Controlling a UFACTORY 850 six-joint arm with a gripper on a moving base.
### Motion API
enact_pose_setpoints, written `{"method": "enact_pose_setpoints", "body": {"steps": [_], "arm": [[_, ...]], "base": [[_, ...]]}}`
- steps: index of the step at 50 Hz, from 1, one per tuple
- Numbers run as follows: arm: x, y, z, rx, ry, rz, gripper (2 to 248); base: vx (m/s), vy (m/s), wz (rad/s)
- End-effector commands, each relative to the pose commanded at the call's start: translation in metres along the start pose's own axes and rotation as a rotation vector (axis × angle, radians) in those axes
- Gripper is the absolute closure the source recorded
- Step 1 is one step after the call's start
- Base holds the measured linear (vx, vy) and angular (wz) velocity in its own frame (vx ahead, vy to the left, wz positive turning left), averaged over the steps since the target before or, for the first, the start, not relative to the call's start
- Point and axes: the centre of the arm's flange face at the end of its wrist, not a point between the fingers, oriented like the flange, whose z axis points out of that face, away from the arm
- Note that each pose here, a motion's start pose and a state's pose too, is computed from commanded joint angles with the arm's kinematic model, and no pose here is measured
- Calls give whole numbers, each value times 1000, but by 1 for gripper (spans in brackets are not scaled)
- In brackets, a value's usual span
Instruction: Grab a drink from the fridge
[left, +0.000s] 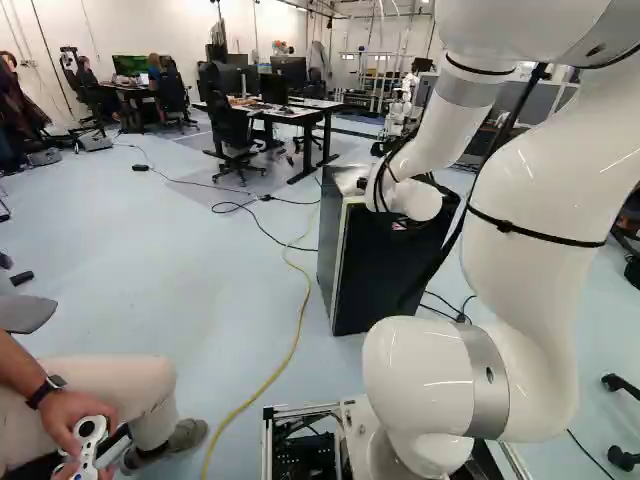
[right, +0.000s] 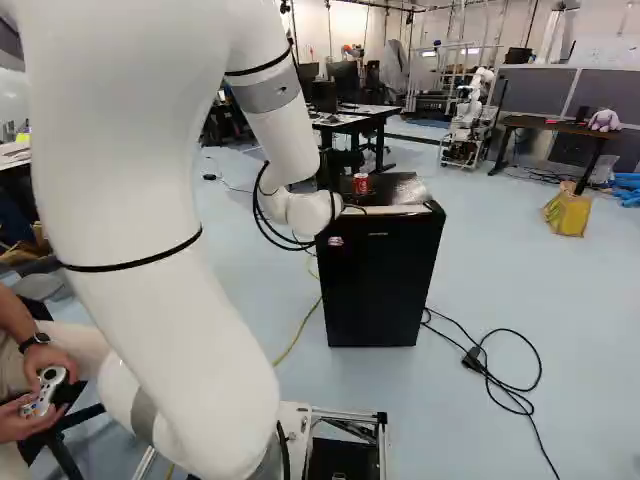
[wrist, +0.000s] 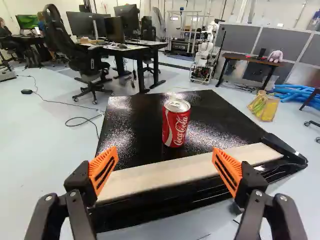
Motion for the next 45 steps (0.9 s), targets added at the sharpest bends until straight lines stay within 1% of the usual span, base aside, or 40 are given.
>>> {"method": "enact_pose_setpoints", "body": {"steps": [45], "arm": [[9, 11, 43, -14, 15, 3, 3]], "base": [[0, 0, 0]]}}
